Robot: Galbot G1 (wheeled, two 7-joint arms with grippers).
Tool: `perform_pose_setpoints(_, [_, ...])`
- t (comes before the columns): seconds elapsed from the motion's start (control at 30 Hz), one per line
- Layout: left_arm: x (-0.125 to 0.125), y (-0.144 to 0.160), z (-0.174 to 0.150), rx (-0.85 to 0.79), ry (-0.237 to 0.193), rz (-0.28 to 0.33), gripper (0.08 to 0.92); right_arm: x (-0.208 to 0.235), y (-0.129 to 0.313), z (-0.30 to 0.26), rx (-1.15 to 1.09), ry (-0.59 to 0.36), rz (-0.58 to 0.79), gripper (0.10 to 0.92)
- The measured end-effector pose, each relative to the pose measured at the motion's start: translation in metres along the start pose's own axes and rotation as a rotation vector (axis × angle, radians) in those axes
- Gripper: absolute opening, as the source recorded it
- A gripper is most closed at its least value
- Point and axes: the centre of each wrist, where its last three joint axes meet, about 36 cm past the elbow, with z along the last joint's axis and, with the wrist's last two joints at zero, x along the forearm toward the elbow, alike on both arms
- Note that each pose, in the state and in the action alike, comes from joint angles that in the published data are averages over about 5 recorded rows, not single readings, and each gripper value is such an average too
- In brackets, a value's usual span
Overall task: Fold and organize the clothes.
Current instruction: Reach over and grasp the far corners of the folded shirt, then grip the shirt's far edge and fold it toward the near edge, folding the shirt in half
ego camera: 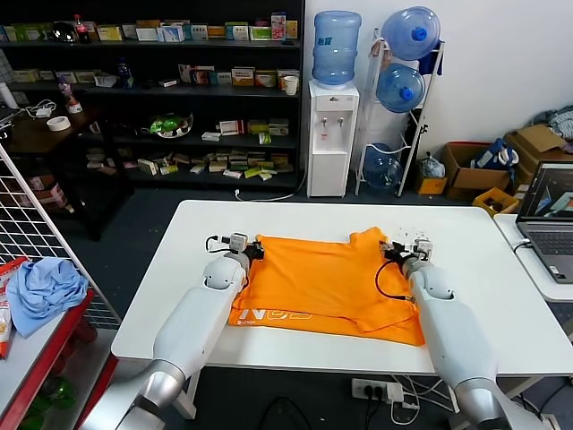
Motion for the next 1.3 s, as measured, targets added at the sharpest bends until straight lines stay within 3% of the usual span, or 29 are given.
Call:
perform_pose_setpoints(0.07, [0.0,0.0,0.0,-0.002,-0.001,0.001,0.092,-0.001,0.001,0.001,0.001,0.003,0.0,0.656])
perform_pose_setpoints(0.17, [0.001,0.001,0.001,-0.003,-0.001,0.002,0.092,-0.002,0.002,0.002,0.004,0.006,0.002,0.654])
perform_pose_setpoints(0.77, [0.008,0.003,0.005,0.007,-0.001,0.008,0.092,0.0,0.003,0.009,0.035,0.007,0.018,0.152])
perform_pose_setpoints(1.03, [0.02,0.006,0.009,0.009,-0.011,0.007,0.092,0.014,0.001,0.008,0.07,-0.014,0.028,0.124])
perform_pose_setpoints(1.3, [0.048,0.016,0.019,0.001,-0.047,0.005,0.092,0.053,-0.005,0.016,0.136,-0.059,0.05,0.124])
